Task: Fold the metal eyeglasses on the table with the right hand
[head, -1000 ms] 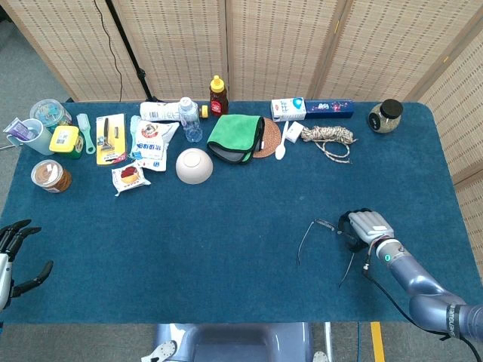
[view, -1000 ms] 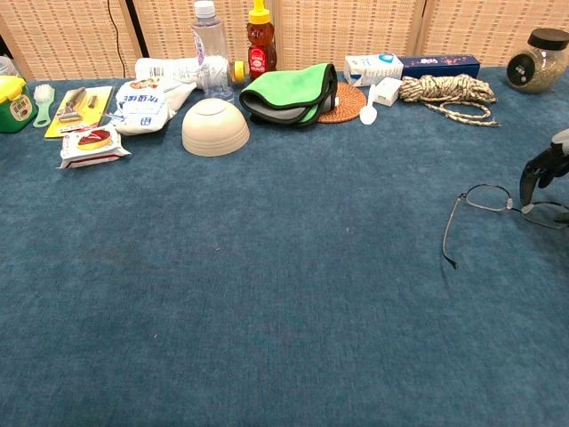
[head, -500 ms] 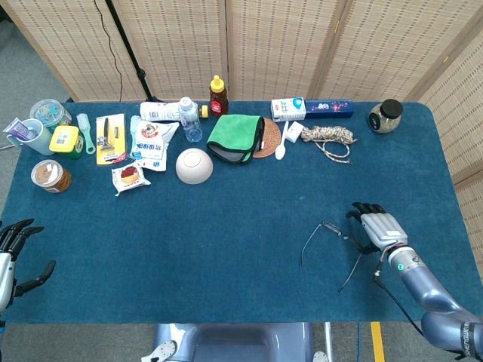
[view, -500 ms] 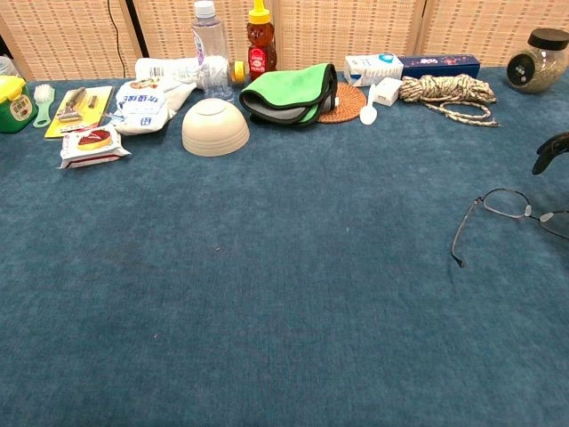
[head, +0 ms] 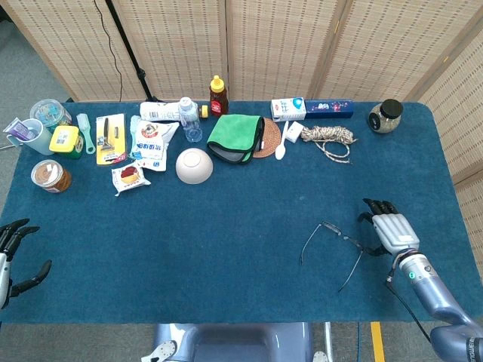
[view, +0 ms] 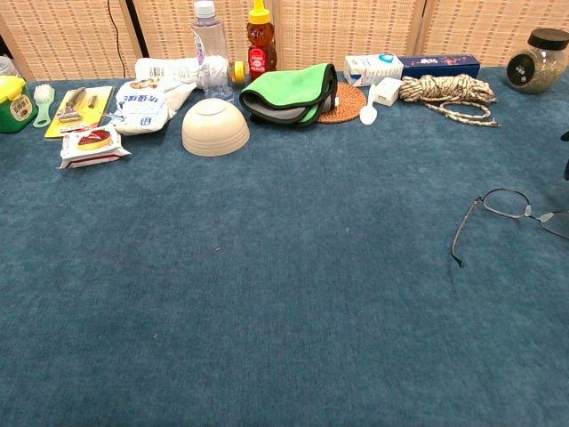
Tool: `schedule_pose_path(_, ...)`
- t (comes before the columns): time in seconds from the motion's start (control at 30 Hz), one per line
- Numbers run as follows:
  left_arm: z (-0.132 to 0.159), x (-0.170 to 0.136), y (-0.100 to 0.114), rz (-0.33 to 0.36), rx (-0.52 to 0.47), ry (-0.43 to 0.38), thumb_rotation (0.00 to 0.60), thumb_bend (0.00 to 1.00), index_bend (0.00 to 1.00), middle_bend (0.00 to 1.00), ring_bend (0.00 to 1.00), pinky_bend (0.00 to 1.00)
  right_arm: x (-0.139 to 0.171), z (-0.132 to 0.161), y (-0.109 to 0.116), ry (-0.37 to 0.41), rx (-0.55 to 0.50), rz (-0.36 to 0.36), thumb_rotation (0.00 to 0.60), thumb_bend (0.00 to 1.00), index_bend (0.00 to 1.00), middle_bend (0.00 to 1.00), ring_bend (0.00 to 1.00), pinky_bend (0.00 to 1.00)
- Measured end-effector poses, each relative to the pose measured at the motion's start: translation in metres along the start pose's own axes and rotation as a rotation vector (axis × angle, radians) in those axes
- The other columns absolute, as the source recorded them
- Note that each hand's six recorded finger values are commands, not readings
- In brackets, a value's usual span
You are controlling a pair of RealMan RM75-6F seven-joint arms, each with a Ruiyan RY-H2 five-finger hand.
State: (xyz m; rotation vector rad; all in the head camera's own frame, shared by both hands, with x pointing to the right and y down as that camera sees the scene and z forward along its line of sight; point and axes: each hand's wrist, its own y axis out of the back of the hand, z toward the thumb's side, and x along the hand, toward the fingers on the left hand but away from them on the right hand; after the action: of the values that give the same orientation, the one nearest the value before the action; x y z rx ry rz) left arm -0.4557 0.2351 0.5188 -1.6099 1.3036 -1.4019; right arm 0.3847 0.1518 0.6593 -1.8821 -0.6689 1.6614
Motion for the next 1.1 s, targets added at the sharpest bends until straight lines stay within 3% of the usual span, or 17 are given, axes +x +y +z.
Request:
schedule_pose_path(0.47,-0.001,-0.005,0.006,0.003,-0.015,-0.001,0.538,0.25,0.26,0.19,0.15,0.00,0.009,-0.004,-0.024,0.029,0.041,-0.008,0.600,0.08,0.25,0.03,0.00,0.00)
schedule_pose_path(1.1,-0.012,-0.008,0.009,0.006,-0.015,0.021,0.537,0.26,0.26,0.19,0.15,0.00,0.003,0.003,-0.045,0.019,0.101,0.008,0.600,0.08,0.23,0.01,0.00,0.00)
